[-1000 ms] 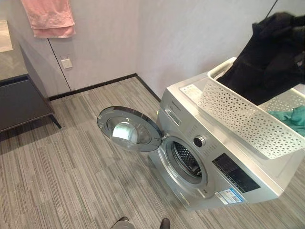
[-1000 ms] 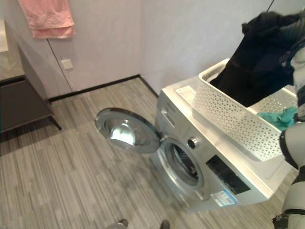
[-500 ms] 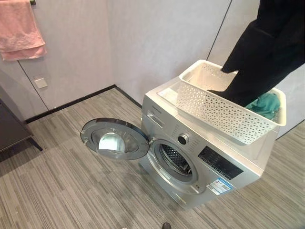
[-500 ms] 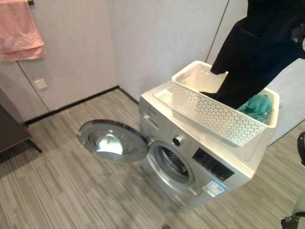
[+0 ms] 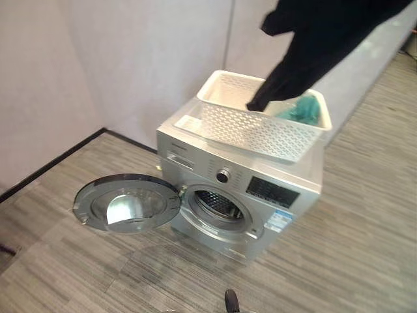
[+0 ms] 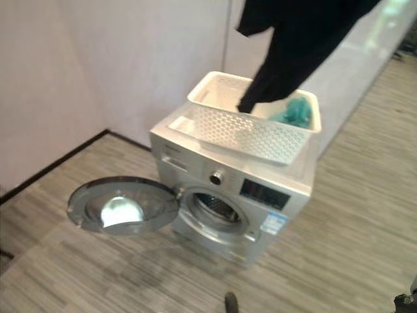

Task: Grab the laundry basket,head to the washer,open it,put in the laundry and shut it.

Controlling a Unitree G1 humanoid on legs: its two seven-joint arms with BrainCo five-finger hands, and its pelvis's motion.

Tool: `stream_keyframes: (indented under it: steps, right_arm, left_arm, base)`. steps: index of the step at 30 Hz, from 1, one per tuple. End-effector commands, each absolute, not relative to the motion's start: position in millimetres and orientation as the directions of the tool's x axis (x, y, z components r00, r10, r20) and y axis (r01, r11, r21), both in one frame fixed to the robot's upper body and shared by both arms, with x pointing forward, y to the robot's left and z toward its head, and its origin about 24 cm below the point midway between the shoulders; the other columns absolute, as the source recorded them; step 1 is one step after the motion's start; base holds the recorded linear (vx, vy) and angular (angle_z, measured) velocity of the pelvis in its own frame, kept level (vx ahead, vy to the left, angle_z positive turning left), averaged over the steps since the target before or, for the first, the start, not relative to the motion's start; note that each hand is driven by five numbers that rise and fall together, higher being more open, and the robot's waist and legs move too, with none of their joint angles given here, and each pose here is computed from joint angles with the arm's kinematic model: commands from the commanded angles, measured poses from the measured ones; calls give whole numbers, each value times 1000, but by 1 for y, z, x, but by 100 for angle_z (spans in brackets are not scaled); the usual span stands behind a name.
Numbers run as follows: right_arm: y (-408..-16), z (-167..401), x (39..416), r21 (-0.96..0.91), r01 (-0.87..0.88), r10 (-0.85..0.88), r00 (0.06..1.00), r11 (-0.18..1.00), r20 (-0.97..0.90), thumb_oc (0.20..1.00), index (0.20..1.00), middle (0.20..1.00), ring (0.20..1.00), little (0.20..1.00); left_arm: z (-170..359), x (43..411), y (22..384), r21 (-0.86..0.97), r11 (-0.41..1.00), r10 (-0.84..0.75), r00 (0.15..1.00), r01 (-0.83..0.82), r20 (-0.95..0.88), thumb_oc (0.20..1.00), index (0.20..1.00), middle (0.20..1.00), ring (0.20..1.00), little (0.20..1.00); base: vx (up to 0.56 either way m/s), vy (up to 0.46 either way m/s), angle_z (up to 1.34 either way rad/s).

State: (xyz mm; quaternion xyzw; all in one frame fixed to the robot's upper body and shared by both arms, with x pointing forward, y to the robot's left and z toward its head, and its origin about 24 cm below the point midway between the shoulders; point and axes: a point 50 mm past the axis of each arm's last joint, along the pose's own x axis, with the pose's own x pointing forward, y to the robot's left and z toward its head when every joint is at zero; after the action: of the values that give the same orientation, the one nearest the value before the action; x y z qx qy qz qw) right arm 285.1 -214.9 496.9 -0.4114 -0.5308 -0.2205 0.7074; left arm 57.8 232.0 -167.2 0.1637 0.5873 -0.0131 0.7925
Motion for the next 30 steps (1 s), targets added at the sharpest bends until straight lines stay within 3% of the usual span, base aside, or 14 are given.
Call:
stream_keyframes:
  steps: [1, 7, 10, 11, 13, 15, 17, 19, 24, 26, 30]
  right_arm:
    - [-199, 524, 260, -209, 715, 112, 182, 667, 977, 200, 200, 200, 200, 200]
    - [-159, 483, 268, -345, 584, 288, 193, 735, 938, 200, 200, 200, 200, 200]
    - [-150, 441, 281, -470, 497, 384, 272, 729, 882, 200, 200, 200, 200, 200]
    - [-147, 400, 291, -558, 414, 435, 358, 720, 826, 200, 200, 200, 200, 200]
    - [-140, 381, 294, -596, 360, 467, 385, 718, 796, 200, 200, 200, 200, 200]
    - [-133, 320, 292, -717, 160, 584, 475, 678, 658, 200, 200, 200, 200, 200]
    - [-133, 298, 289, -739, 90, 609, 505, 668, 612, 200, 200, 200, 200, 200]
    - [-129, 250, 278, -753, -131, 680, 548, 645, 487, 200, 200, 200, 200, 200]
    - [-116, 223, 263, -740, -350, 781, 505, 574, 367, 200, 200, 200, 200, 200]
    - [-100, 213, 255, -696, -489, 836, 446, 526, 319, 200, 200, 200, 200, 200]
    - [-93, 209, 254, -679, -531, 851, 431, 507, 299, 200, 200, 200, 200, 200]
  left_arm:
    - [-158, 90, 239, 291, 944, 199, 437, 154, -877, 1000, 1000, 1000, 1000, 1000]
    - [-158, 93, 233, 265, 960, 194, 464, 91, -864, 1000, 1000, 1000, 1000, 1000]
    - [-155, 98, 230, 243, 969, 186, 510, 46, -840, 1000, 1000, 1000, 1000, 1000]
    - [-149, 110, 220, 200, 979, 146, 583, 28, -799, 1000, 1000, 1000, 1000, 1000]
    - [-144, 116, 220, 200, 979, 137, 621, 32, -772, 1000, 1000, 1000, 1000, 1000]
    - [-113, 145, 211, 197, 975, 38, 791, 105, -611, 1000, 1000, 1000, 1000, 1000]
    - [-103, 149, 210, 192, 973, 2, 821, 131, -571, 1000, 1000, 1000, 1000, 1000]
    - [-61, 171, 205, 199, 953, -131, 905, 227, -406, 1000, 1000, 1000, 1000, 1000]
    - [-16, 190, 196, 220, 901, -316, 913, 373, -257, 1000, 1000, 1000, 1000, 1000]
    - [-4, 198, 178, 222, 807, -489, 830, 547, -267, 1000, 1000, 1000, 1000, 1000]
    - [-5, 210, 158, 306, 684, -585, 749, 662, -313, 1000, 1000, 1000, 1000, 1000]
  base:
    - [-150, 18, -73]
    - [-121, -14, -77]
    - [-92, -44, -67]
    - [-60, -42, -67]
    - [-57, -59, -34]
    - [-56, -113, -47]
    - [-9, -81, -33]
    - [-6, -108, -2]
    - [17, -67, 22]
    - [37, -49, 24]
    - [26, -30, 8]
